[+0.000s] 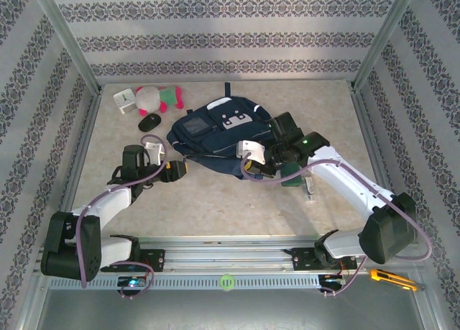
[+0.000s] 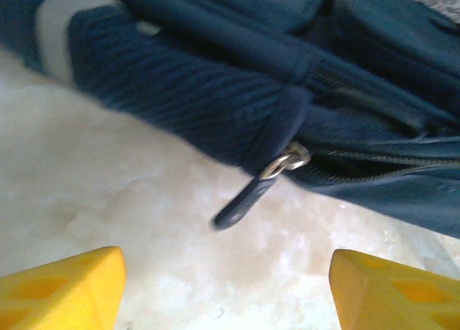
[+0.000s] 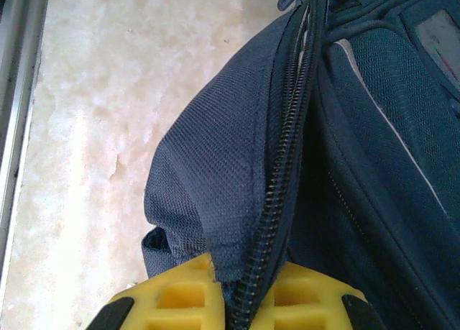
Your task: Pack the student bag
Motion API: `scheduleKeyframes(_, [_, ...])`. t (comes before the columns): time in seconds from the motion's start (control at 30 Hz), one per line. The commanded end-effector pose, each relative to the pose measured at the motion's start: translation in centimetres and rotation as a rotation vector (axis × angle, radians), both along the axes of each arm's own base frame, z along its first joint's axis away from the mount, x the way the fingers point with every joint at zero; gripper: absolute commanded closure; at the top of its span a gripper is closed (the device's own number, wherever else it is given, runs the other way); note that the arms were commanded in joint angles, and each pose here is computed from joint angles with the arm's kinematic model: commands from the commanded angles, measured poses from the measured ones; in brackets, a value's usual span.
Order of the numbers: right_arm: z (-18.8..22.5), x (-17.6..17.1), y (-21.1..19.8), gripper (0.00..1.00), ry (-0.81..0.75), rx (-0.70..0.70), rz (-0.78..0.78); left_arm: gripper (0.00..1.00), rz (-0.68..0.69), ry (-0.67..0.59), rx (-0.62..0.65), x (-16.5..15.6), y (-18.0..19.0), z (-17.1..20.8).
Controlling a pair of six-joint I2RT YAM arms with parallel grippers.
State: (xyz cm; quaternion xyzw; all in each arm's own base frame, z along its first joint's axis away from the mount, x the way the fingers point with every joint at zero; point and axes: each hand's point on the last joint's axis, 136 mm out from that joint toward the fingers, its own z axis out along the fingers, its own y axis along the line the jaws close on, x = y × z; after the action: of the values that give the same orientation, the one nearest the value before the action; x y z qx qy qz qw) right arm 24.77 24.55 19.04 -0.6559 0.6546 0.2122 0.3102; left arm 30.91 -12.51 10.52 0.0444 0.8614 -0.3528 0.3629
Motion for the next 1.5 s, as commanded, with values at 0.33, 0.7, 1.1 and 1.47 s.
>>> scheduleKeyframes(0.33, [4.7, -0.2, 1.0, 1.0, -0.016, 0.136, 0.104, 0.57, -0.13, -0.198, -0.115, 3.3, -4.3, 1.4])
scheduleKeyframes(0.7, [1.6, 3.3, 2.5, 1.0, -0.009, 0.088, -0.093, 1.0, -0.438, -0.247, -0.159, -3.0, -9.3, 5.2])
scheduleKeyframes(1.1, [-0.5, 5.3, 6.5, 1.0, -0.029, 0.151, -0.119, 1.0, -0.693, -0.285, -0.128, -9.2, -14.5, 10.3])
scheduleKeyframes(1.47, [0.5, 2.3, 5.8, 1.0, -0.096, 0.205, 0.098, 0.3, -0.686, -0.404, 0.056, -9.2, -14.7, 12.5])
